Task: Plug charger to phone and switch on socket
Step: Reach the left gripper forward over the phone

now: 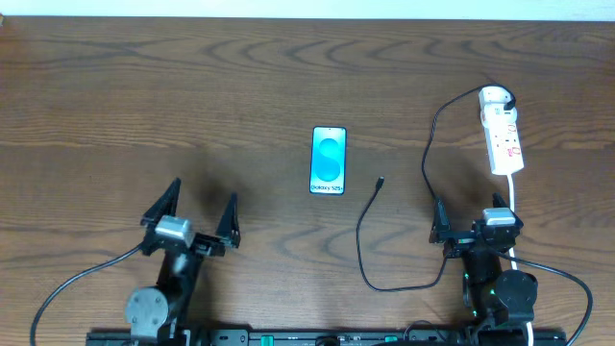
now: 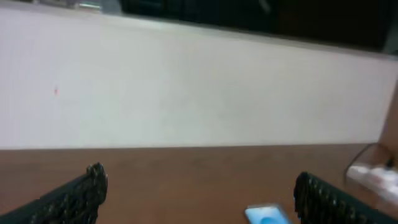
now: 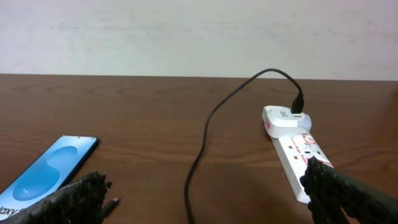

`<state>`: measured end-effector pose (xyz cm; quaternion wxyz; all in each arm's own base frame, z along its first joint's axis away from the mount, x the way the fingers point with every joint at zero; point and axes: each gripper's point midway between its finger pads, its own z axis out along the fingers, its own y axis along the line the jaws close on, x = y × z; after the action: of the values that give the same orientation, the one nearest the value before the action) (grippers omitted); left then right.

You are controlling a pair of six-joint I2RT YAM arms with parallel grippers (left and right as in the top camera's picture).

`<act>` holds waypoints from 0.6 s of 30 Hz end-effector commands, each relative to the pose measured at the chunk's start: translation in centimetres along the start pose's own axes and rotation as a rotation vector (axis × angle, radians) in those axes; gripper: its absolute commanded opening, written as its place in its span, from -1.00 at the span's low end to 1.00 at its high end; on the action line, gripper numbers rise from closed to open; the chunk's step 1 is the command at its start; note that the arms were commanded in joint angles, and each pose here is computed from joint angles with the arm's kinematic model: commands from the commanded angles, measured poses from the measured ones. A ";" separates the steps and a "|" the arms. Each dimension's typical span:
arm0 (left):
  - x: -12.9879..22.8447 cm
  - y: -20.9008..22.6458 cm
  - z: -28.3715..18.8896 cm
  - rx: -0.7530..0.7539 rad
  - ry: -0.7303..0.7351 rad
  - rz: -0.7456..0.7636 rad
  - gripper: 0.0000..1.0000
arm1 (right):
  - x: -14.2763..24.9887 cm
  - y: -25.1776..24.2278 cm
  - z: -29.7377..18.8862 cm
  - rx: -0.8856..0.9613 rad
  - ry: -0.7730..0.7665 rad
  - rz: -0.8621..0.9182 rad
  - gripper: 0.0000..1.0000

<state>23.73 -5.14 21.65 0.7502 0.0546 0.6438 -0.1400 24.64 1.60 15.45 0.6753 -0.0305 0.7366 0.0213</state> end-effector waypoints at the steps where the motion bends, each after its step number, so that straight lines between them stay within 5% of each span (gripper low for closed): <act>1: -2.9 -1.1 -0.2 0.055 -0.084 -0.085 0.95 | 0.1 -0.3 0.0 0.014 0.001 -0.011 0.99; 6: -4.8 -1.4 -0.3 0.048 -0.016 -0.126 0.96 | 0.1 -0.3 0.0 0.014 0.001 -0.011 0.99; 14: -6.5 -0.7 1.8 -0.055 0.435 -0.122 0.96 | 0.1 -0.3 0.0 0.014 0.001 -0.011 0.98; 18: -8.9 -6.2 4.5 0.273 0.616 -0.221 0.96 | 0.1 -0.3 0.0 0.014 0.001 -0.011 0.99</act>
<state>24.54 -6.31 27.63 0.5245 0.0304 0.8332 -0.1724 24.65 1.60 15.44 0.6754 -0.0305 0.7365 0.0211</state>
